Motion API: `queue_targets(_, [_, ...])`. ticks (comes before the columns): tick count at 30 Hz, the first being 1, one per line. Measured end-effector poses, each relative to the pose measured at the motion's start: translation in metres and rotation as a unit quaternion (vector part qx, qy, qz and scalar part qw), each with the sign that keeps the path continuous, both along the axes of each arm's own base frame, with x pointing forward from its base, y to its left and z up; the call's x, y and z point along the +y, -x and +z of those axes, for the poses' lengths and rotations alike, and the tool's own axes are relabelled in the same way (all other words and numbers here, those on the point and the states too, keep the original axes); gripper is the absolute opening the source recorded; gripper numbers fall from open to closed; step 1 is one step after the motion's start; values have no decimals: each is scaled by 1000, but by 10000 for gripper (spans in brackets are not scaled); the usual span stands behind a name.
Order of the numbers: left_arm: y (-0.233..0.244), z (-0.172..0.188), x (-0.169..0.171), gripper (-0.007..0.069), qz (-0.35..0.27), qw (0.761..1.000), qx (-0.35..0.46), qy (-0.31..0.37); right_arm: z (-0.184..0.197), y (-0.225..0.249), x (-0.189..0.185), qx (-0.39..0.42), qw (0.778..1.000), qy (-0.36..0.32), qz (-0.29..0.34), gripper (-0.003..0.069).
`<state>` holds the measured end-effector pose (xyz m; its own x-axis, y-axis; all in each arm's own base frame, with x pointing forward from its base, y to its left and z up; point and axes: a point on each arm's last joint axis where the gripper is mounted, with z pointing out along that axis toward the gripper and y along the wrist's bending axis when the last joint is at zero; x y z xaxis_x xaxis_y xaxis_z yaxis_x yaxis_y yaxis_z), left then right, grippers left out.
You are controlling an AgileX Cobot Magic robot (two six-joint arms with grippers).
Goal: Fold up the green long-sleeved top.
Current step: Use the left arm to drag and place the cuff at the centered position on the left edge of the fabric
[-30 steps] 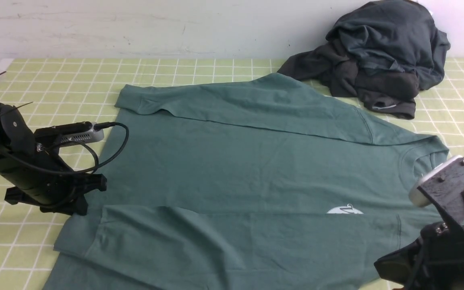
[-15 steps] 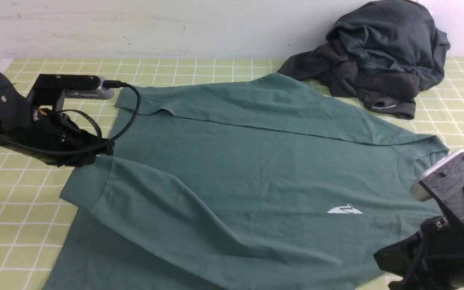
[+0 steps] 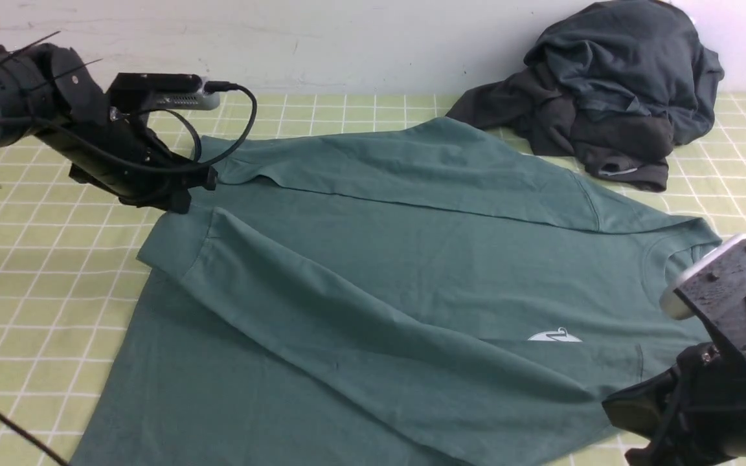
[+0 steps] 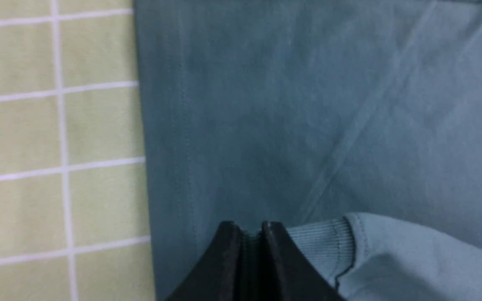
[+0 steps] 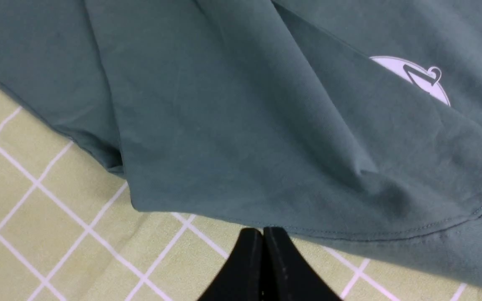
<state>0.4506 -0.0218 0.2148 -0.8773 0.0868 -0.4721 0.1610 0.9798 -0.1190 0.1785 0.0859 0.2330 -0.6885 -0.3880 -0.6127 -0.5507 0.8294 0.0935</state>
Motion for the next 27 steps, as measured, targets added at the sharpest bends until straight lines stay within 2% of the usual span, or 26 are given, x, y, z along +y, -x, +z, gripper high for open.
queue_targets(10, [-26,-17,2,52,-21,991,135,15,3,-7,-2,-45,999,13,-5,-6])
queue_targets(17, [-28,-24,3,53,-23,990,140,6,10,-15,-3,-94,995,-2,-31,-6])
queue_targets(22, [-33,-23,7,53,-18,994,110,-16,28,-32,1,-140,988,-24,-54,-2])
queue_targets(25, [-37,-21,8,76,-13,996,87,-19,37,-41,4,-149,987,-30,-54,-2])
queue_targets(27, [-42,-19,8,118,-9,998,64,-20,36,-44,6,-143,988,-29,-54,-2])
